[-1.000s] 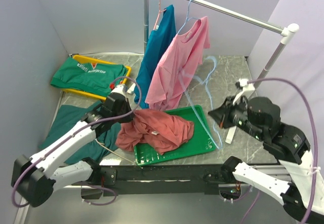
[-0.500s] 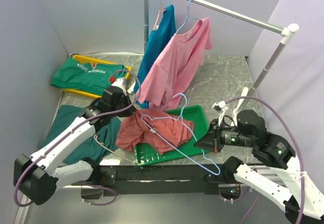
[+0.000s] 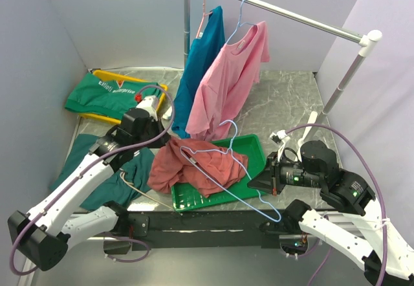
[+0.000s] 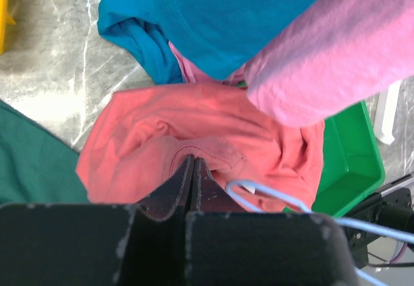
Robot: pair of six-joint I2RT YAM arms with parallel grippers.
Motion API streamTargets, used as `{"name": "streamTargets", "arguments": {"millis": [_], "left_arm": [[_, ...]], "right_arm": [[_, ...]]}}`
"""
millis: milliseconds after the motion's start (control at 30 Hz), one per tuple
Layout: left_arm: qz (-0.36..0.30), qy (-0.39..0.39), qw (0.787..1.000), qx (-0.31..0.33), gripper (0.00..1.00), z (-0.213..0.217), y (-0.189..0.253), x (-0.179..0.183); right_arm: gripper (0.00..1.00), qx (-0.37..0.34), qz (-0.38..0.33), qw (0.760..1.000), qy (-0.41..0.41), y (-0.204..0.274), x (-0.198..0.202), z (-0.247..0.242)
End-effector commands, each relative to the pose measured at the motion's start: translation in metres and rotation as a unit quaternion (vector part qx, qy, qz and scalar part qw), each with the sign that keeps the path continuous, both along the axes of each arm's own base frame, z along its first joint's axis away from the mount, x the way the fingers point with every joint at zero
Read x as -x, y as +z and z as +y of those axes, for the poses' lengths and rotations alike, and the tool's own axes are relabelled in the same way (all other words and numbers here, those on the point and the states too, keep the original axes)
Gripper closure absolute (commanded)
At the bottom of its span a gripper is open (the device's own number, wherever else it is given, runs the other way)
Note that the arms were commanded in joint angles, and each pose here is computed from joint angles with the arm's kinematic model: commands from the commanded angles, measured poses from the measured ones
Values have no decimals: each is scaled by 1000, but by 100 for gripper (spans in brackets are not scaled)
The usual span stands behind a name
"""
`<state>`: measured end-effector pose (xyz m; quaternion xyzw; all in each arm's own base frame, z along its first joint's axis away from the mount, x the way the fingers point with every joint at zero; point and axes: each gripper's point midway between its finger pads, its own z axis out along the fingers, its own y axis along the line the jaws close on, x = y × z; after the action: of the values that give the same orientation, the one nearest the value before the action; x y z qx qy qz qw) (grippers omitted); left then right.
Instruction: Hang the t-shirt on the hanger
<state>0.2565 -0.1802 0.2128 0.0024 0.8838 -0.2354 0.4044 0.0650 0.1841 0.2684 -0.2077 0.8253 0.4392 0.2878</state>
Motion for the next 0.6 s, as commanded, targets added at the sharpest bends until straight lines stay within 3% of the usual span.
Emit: {"name": "streamTargets", "arguments": {"millis": [0,333,567], "left_arm": [[-24,-15,1000,-3,99,4,20,5],[-41,-16,999,5,99,5,33,7],[-63,-25,998,2,99,5,52,4]], "right_arm": [[100,-21,-45,999,3,19,-6,3],[100,7,-25,1000,17,-6,-6,5],[100,-31,-21,997,66,-1,2,23]]}}
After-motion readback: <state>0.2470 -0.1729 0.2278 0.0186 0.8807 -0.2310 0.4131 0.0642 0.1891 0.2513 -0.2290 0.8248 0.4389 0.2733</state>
